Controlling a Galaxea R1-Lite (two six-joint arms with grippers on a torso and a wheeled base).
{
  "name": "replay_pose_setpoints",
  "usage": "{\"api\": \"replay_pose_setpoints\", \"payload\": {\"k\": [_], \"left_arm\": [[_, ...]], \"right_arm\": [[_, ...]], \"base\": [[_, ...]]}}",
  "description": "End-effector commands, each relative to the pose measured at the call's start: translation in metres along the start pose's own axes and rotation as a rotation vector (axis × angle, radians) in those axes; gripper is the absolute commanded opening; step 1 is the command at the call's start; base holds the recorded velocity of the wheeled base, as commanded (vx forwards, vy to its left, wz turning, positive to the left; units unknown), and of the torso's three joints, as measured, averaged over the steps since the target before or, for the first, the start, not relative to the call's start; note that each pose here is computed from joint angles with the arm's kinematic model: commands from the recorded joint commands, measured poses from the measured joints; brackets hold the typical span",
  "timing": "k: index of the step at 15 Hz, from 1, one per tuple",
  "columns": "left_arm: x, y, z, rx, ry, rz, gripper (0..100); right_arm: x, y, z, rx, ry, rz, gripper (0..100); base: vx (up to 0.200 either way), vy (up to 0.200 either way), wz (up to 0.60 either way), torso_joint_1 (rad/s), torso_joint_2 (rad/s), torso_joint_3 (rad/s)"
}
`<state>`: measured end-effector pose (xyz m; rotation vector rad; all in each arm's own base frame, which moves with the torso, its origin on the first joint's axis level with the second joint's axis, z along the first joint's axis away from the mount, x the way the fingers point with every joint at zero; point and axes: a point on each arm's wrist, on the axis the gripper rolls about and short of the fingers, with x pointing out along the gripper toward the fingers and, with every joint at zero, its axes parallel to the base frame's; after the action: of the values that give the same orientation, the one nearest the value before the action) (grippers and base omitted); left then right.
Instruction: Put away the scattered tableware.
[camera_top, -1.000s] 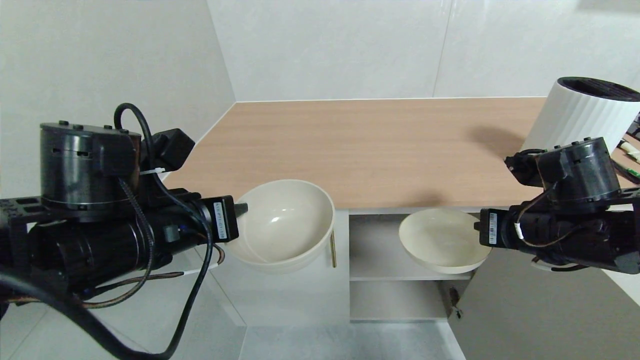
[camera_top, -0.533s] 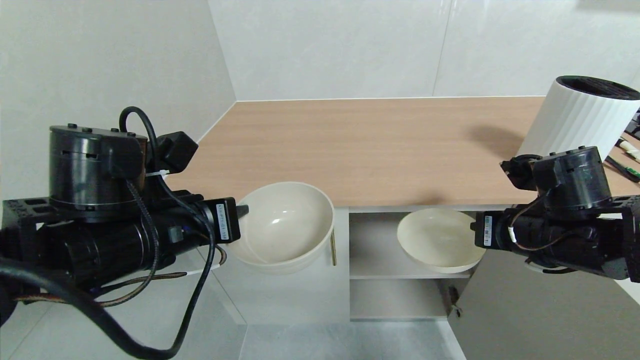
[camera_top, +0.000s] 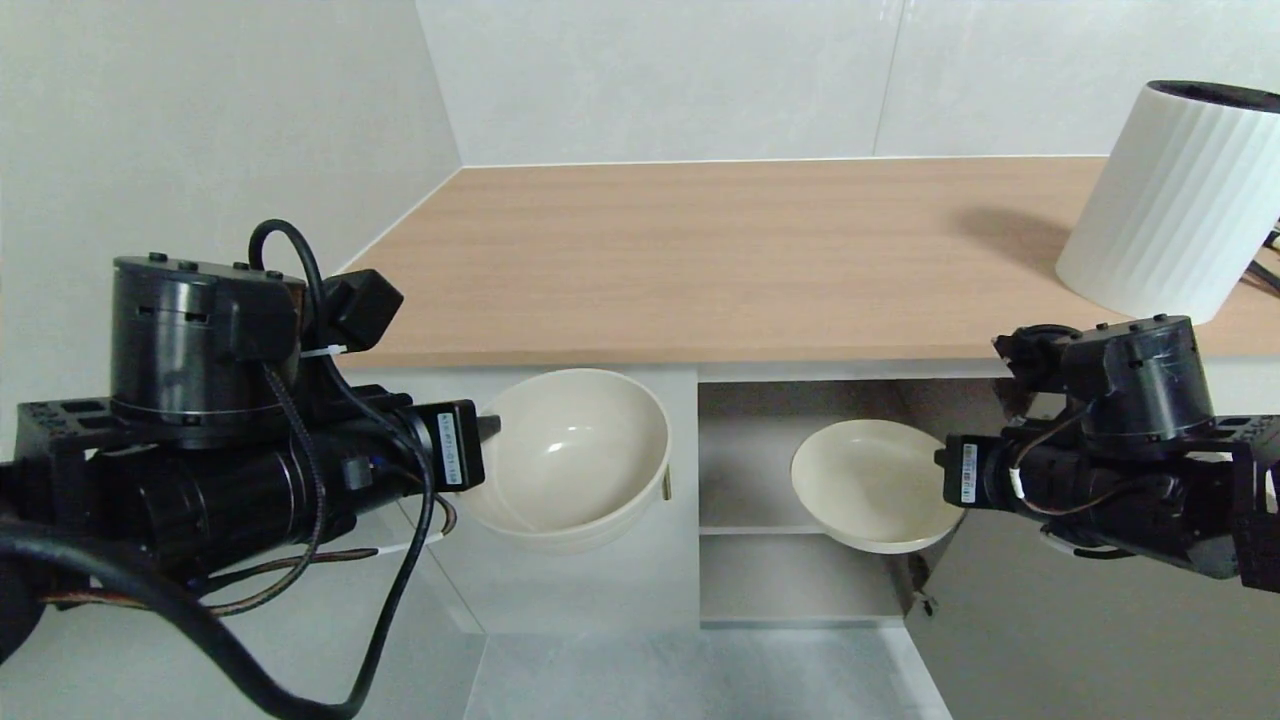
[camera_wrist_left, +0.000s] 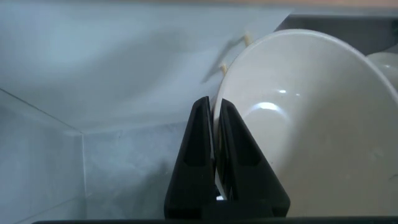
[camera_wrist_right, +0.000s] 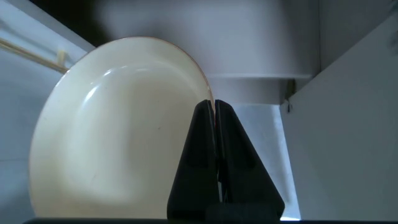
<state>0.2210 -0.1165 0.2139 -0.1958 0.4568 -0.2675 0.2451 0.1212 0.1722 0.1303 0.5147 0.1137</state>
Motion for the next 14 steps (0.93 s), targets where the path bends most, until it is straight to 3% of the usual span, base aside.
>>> {"api": "replay_pose_setpoints", "payload": {"k": [1, 11, 14], "left_arm": [[0.001, 0.0, -0.001, 0.001, 0.004, 0.002, 0], [0.002, 0.0, -0.001, 0.001, 0.007, 0.003, 0], [0.002, 0.0, -0.001, 0.001, 0.007, 0.002, 0]], "right_arm": [[0.003, 0.0, -0.003, -0.003, 0.013, -0.004, 0], [0.012, 0.001, -0.008, -0.005, 0.014, -0.005, 0], [0.014, 0.001, -0.009, -0.007, 0.021, -0.009, 0]], "base": [[0.0, 0.0, 0.0, -0.217, 0.48, 0.266], [0.0, 0.0, 0.0, -0.195, 0.46, 0.266], [0.0, 0.0, 0.0, -0.075, 0.2, 0.113]]}}
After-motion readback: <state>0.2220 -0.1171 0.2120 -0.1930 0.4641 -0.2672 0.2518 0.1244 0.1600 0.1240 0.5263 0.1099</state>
